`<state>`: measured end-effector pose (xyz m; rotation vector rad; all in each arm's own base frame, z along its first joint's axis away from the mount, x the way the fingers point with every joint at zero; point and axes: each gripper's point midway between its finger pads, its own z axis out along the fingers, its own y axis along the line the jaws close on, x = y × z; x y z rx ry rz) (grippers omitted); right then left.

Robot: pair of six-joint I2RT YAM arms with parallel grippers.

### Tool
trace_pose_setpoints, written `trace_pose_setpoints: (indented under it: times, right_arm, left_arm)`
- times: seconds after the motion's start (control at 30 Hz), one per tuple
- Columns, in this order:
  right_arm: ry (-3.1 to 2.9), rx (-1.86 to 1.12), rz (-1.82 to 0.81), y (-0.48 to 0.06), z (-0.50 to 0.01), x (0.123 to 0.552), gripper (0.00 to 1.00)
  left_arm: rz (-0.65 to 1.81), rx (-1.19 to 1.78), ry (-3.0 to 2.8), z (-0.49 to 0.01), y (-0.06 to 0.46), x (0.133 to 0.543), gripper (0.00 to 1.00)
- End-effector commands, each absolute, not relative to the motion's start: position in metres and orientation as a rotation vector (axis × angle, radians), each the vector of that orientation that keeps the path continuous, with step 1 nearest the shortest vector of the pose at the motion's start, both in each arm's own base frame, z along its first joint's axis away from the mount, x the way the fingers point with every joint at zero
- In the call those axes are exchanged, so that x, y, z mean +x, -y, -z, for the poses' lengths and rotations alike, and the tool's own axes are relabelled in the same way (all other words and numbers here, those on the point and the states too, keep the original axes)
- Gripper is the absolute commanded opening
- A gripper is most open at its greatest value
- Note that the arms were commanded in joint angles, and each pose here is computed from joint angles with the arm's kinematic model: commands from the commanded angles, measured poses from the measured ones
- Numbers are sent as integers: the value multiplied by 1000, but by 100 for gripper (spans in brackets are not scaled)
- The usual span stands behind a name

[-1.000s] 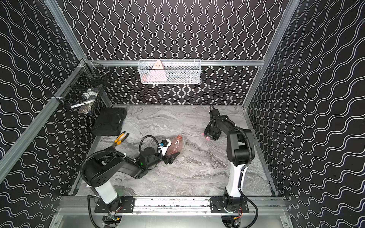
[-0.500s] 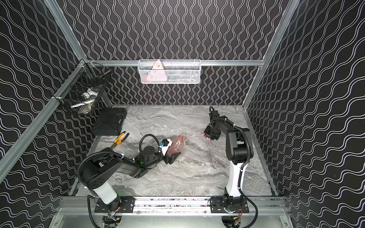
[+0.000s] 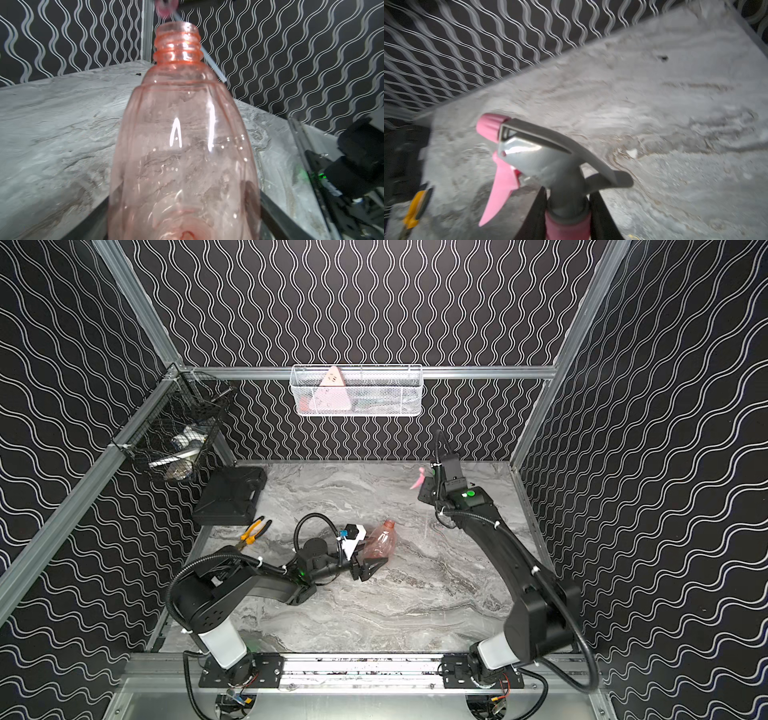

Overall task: Attach spray nozzles to spray bottles
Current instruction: Pick up the spray nozzle from the center of the board, then insert the spray nozzle into the spray bottle.

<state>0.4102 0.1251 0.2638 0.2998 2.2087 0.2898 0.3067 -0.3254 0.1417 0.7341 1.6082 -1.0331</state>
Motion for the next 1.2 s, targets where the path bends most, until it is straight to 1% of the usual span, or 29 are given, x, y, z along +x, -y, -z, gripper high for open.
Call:
trace_pose_setpoints:
  times: [0.0, 0.1, 0.2, 0.4, 0.6, 0.73, 1.17]
  right_arm:
    - [-2061, 278, -314, -130, -298, 409, 18]
    - [-2003, 221, -374, -145, -312, 400, 18]
    - [-1964, 182, -363, -157, -323, 394, 17]
    - [-1861, 219, -486, -171, -341, 398, 16]
    - [-1852, 243, -597, -188, -348, 397, 15]
    - [-1840, 233, -626, -196, -350, 394, 15]
    - [-1801, 224, -722, -211, -356, 395, 14]
  left_arm:
    - [1220, 752, -1526, -164, 334, 297, 60]
    - [1285, 748, -1536, -163, 336, 297, 59]
    - [1321, 745, -1527, -163, 336, 296, 58]
    - [1317, 726, -1485, -165, 332, 295, 57]
    - [1254, 715, -1448, -168, 326, 296, 56]
    - [1225, 708, -1438, -167, 323, 297, 55]
    - [1232, 715, -1442, -166, 324, 296, 55]
